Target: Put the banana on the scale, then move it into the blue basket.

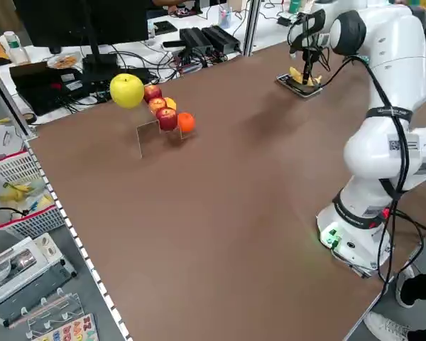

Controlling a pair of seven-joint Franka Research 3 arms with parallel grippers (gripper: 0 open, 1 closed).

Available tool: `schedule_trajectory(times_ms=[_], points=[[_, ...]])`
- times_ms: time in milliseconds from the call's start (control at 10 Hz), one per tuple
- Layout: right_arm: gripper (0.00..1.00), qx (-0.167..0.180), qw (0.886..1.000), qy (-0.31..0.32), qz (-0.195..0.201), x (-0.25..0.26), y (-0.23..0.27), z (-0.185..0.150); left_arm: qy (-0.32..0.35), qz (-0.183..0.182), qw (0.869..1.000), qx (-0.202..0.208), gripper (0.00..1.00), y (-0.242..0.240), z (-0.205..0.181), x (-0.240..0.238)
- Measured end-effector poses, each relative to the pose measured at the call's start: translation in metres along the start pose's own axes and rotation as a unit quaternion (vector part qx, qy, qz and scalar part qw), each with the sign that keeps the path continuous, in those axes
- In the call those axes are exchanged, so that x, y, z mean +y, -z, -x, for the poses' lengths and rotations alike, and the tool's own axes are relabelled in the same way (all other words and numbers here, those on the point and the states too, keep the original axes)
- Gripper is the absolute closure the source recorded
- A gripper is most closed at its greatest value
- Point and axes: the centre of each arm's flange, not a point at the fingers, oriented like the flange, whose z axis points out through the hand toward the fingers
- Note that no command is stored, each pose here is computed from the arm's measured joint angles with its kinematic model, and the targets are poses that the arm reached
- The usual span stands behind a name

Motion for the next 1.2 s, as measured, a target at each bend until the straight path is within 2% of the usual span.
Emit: schedule_trajectory(times_ms=[200, 300, 400, 600, 800, 1000, 1200], points=[[0.0, 0.005, 1.0, 0.0, 0.0, 0.0, 0.001, -0.001, 0.002, 0.001, 1.0, -0.001, 0.79, -0.002, -0.001, 0.001], [0.0, 0.009, 1.0, 0.0, -0.001, 0.0, 0.0, -0.003, 0.002, 0.002, 1.0, 0.0, 0.74, -0.001, -0.003, 0.001], [0.0, 0.012, 1.0, 0.0, -0.001, -0.001, -0.001, -0.005, 0.003, 0.006, 1.0, 0.003, 0.63, 0.002, -0.005, 0.002], [0.0, 0.013, 1.0, 0.0, 0.0, -0.001, -0.004, -0.007, 0.007, 0.021, 1.0, 0.012, 0.31, 0.019, -0.013, 0.007], [0.0, 0.013, 1.0, 0.003, 0.0, -0.001, -0.004, -0.007, 0.007, 0.016, 1.0, 0.013, 0.0, 0.053, -0.015, 0.009], [0.0, 0.008, 1.0, 0.014, 0.001, -0.007, -0.01, -0.01, 0.012, 0.012, 1.0, 0.019, 0.0, 0.113, -0.021, 0.005], [0.0, -0.004, 0.997, 0.073, 0.006, -0.069, -0.046, -0.028, 0.026, 0.013, 0.999, 0.035, 0.0, 0.208, -0.081, -0.034]])
